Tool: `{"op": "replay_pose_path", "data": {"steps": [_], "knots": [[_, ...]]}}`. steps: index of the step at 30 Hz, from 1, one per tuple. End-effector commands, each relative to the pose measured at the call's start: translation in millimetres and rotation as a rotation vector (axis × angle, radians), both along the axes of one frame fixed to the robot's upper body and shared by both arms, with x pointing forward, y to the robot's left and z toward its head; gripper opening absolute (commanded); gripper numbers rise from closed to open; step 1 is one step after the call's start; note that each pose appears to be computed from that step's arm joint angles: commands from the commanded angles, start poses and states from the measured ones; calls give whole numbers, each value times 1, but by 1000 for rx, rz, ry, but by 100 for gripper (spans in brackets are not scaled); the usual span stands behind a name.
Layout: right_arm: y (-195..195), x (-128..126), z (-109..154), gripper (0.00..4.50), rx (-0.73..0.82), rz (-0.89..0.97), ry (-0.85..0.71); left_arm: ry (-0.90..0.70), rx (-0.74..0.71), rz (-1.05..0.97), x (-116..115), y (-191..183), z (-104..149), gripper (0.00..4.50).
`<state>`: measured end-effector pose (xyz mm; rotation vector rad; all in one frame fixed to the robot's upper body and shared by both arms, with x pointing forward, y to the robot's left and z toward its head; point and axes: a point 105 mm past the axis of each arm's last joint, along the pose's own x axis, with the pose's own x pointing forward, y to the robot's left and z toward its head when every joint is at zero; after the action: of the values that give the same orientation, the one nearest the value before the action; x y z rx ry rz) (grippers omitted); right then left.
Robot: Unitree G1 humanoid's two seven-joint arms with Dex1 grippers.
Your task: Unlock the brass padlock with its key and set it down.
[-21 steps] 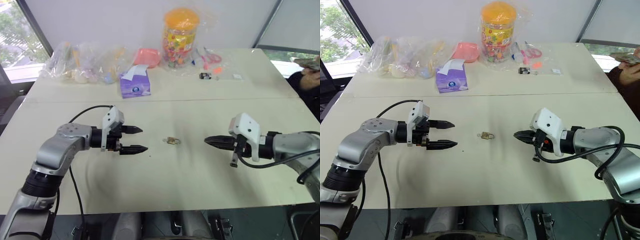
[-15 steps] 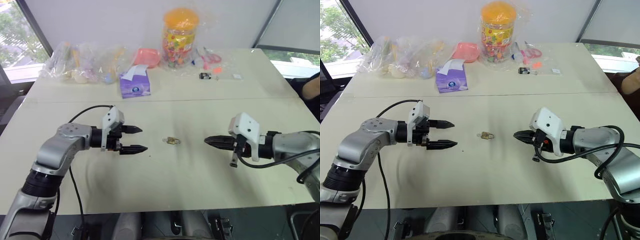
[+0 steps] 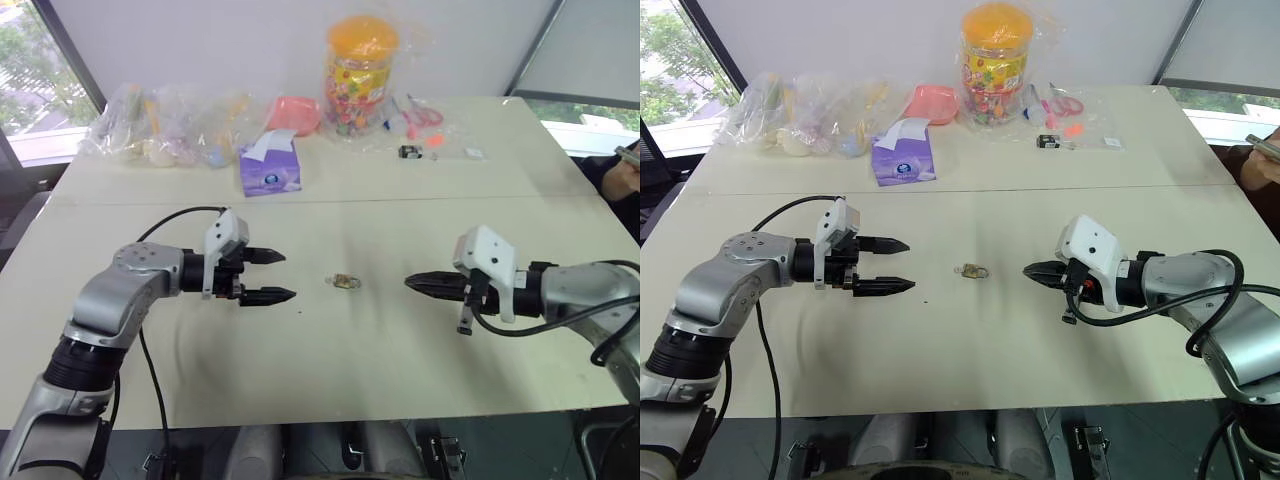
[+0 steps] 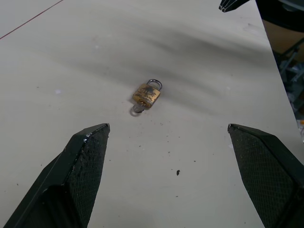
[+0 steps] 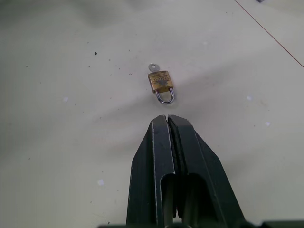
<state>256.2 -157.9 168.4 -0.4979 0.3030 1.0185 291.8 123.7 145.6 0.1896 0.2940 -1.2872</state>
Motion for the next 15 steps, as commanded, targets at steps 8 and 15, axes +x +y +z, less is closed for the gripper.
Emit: {"op": "replay_pose_path", "data": {"steps": [8, 15], "knots": [[4, 0, 11, 25, -1, 31, -47, -44, 6, -13, -2, 1, 8, 419], [20, 7, 8, 336, 14, 90, -41, -45, 9, -13, -4, 1, 7, 420]]}}
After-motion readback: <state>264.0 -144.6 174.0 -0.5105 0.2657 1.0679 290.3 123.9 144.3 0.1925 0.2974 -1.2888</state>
